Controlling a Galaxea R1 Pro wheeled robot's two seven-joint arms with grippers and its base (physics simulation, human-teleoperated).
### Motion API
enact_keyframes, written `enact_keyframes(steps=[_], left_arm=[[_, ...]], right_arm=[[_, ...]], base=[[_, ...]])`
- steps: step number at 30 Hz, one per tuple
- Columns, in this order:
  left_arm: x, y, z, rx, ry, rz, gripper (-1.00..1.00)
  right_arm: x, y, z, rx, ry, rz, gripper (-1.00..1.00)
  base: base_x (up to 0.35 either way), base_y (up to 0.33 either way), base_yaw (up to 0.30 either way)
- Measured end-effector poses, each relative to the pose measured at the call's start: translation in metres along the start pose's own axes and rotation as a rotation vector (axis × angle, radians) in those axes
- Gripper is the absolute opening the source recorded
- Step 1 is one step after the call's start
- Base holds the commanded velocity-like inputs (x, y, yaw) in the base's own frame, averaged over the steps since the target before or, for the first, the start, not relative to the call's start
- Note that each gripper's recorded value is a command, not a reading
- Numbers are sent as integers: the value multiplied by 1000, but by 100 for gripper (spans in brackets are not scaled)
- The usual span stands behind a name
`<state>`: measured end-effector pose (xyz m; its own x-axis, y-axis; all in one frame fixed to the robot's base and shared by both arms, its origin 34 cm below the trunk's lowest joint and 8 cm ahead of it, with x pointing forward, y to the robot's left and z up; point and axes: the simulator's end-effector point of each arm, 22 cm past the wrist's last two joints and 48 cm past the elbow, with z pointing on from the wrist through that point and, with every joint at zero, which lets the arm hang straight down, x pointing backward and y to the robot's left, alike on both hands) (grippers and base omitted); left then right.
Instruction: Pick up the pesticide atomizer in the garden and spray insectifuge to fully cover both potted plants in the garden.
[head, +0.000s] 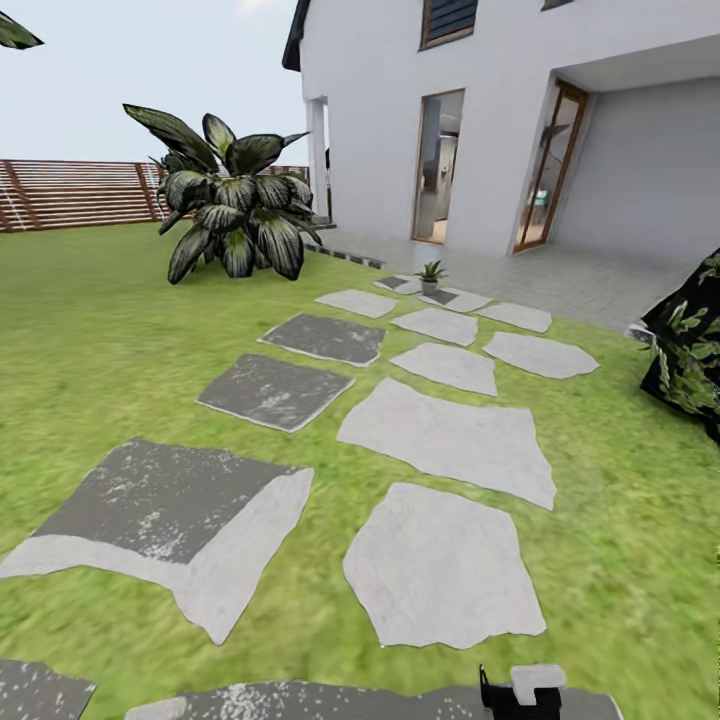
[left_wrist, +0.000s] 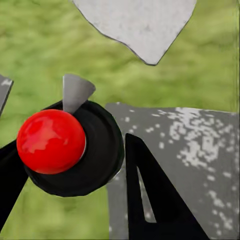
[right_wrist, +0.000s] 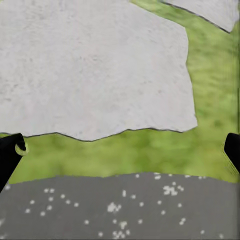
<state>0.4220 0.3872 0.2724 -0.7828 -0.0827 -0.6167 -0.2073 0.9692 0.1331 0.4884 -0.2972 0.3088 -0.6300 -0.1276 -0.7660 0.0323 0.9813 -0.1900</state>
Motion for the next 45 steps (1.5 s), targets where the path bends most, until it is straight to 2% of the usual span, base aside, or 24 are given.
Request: enact_keyframes(steps=[32, 45], left_arm=[[0, 0, 0, -1, 0, 0, -100], [0, 0, 0, -1, 0, 0, -100]], right_arm=[[0, 0, 0, 0, 0, 0, 100], [0, -3, 0, 1, 0, -3, 100]], base=[[337, 0, -231], [337, 0, -22]])
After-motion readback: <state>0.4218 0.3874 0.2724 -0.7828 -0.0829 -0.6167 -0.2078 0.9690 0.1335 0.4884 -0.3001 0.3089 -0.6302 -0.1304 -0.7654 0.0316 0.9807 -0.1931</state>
